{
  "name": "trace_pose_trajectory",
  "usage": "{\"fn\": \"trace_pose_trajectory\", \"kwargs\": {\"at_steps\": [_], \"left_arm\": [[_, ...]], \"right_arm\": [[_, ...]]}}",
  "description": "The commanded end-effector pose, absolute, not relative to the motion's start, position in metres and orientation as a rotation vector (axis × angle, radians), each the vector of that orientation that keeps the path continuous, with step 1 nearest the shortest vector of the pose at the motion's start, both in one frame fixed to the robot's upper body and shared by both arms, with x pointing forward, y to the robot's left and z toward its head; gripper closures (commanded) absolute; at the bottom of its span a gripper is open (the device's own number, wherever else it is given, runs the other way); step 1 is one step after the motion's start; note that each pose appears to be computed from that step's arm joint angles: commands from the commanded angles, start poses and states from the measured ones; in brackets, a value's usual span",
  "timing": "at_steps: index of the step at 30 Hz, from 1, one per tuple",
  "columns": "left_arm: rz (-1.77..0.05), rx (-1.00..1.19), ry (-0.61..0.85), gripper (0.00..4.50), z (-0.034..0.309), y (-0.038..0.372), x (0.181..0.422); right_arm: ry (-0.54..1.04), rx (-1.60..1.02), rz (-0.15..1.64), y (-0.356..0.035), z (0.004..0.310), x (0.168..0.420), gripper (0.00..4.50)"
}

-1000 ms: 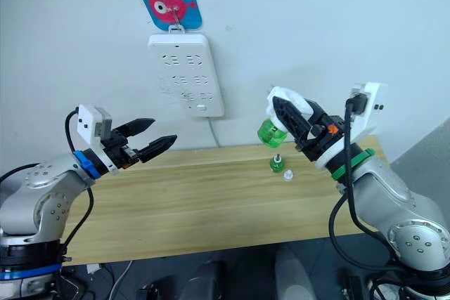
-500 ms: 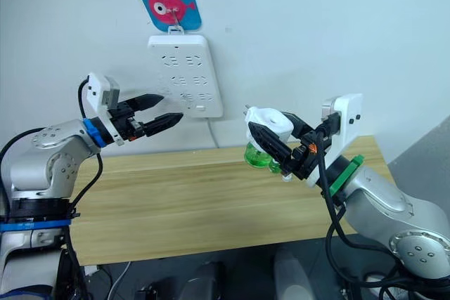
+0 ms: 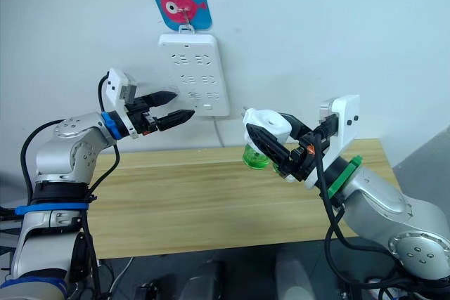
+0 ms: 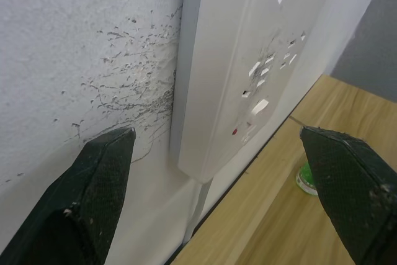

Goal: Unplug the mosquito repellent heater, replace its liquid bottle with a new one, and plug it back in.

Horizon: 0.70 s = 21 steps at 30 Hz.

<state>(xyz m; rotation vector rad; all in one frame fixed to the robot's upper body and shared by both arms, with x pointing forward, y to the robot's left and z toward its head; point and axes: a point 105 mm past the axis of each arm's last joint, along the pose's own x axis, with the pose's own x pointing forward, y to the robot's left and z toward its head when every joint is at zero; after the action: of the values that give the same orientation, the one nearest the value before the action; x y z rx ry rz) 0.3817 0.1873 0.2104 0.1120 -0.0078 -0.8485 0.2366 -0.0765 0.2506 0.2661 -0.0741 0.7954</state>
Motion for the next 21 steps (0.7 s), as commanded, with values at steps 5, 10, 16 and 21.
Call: {"fn": "trace_pose_trajectory", "kwargs": {"at_steps": [5,10,16,21], "left_arm": [[-0.901,0.191,-0.114,0.00,0.237,0.170,0.380],[-0.877,0.235,-0.165,0.00,0.240,0.159,0.377],[-0.840,0.228,-0.164,0.00,0.234,0.151,0.376],[-0.864,0.194,-0.133,0.00,0.229,0.151,0.377]], "right_arm": [[-0.122,0.242,0.821,-0.073,0.259,0.224,1.41],[-0.121,0.242,0.821,-0.073,0.258,0.224,1.41],[-0.118,0.242,0.827,-0.072,0.258,0.225,1.41],[-0.117,0.243,0.833,-0.071,0.258,0.225,1.41]]}}
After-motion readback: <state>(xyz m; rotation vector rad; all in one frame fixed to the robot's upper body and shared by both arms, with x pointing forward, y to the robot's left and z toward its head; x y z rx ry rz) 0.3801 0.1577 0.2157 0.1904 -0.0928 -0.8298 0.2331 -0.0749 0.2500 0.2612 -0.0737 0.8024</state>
